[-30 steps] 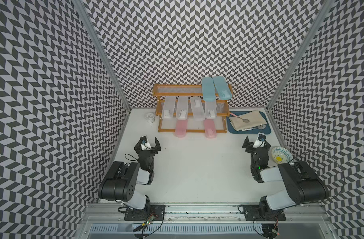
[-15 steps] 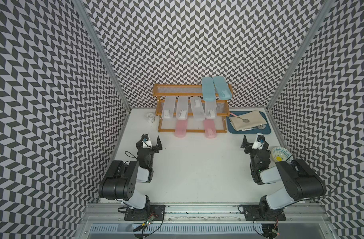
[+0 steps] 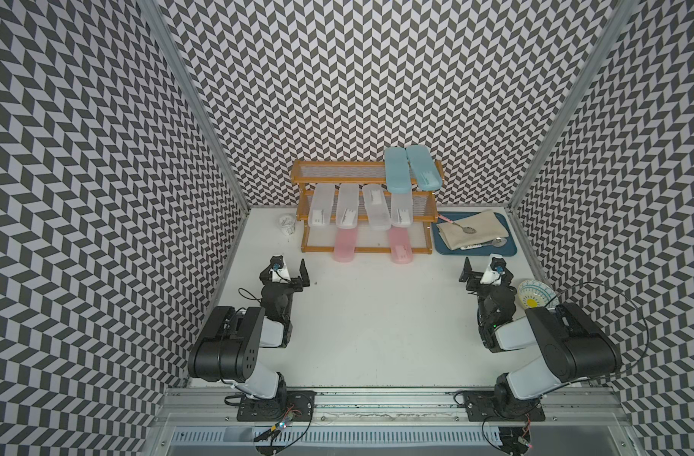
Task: Place the pencil cases on the shelf according to color
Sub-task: Reset both arms
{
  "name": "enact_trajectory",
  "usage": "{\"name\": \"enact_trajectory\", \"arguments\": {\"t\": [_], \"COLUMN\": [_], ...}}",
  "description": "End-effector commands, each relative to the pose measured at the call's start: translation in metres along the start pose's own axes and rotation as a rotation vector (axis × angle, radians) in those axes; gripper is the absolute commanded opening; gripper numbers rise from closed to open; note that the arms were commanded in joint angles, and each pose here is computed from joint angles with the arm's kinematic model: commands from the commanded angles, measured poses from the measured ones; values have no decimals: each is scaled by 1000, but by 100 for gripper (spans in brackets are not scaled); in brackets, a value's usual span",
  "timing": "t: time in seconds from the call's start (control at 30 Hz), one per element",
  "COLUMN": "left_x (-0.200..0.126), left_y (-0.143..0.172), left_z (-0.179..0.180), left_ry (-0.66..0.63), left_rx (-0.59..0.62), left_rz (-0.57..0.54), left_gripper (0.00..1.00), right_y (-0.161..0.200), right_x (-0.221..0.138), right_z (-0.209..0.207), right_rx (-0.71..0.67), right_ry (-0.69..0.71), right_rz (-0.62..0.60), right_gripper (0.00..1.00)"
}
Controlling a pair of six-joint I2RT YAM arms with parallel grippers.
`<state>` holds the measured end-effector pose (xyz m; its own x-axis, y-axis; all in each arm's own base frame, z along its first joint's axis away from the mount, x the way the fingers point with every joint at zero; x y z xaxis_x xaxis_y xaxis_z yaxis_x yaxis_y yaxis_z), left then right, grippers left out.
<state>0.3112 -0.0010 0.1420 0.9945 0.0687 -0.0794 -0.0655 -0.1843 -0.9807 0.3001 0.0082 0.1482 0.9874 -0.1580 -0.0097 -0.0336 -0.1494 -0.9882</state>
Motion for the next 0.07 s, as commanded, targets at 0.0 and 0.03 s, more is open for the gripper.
{"name": "enact_trajectory", "arguments": {"t": [0.0, 0.03], "left_x": [3, 4], "left_y": [-6, -7], "left_z": [0, 0], "left_ry": [7, 8], "left_rx": [8, 8], "left_rz": [-15, -17], "left_gripper": [100, 99], "right_y": [-6, -5], "right_x": [0, -1], "right_z": [-3, -3], "right_rx": [7, 6], "right_ry": [7, 7], "right_rz": [-39, -39], "right_gripper": [100, 100]}}
Point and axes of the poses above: each gripper's point midway between its finger pads, its own x axis out along the fingers, its own z axis along the line the jaws close on, y = z × x, the point moved 7 cm from there along -x, back along the fingers, and after that the axes turned 10 degrees about -x, right-handed, at the moved point
